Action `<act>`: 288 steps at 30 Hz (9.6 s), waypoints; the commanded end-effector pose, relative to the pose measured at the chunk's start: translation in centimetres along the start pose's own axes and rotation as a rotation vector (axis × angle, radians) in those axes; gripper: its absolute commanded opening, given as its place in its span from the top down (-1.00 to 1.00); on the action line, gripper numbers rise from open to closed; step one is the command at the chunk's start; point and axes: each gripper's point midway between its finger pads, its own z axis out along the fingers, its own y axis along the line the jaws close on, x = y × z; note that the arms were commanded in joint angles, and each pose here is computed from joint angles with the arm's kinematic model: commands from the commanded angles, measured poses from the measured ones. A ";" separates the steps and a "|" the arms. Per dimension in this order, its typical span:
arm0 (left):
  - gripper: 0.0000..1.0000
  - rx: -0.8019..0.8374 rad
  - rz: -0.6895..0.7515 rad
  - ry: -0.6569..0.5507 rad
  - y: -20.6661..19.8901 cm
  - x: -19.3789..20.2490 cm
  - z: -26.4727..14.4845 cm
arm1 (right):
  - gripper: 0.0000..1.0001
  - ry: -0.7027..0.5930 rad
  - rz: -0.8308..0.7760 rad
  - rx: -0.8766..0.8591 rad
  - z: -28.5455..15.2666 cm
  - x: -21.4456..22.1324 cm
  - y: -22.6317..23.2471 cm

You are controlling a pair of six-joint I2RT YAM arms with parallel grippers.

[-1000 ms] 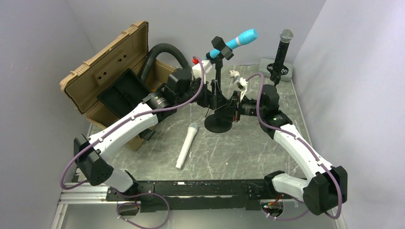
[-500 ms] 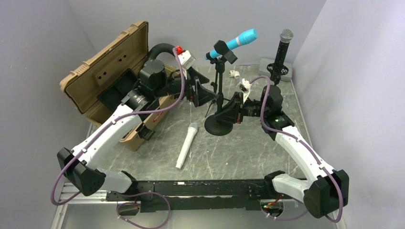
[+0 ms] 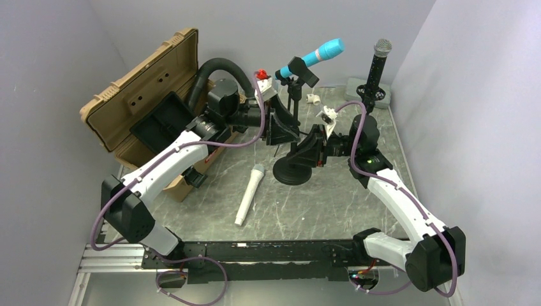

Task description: Remove the microphone from the stand

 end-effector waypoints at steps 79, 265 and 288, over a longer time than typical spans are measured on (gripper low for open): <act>-0.67 -0.100 -0.073 -0.051 1.7 1.1 0.7 | 1.00 -0.071 -0.165 0.091 -1.8 -2.3 -0.4; -0.99 -0.835 0.257 0.101 13.8 4.5 -16.5 | -0.13 -0.147 -0.243 0.539 0.1 -2.6 -30.0; -0.99 -0.820 0.255 0.110 13.4 5.3 -16.5 | 1.00 -0.055 -0.342 0.617 -0.7 -2.3 -28.7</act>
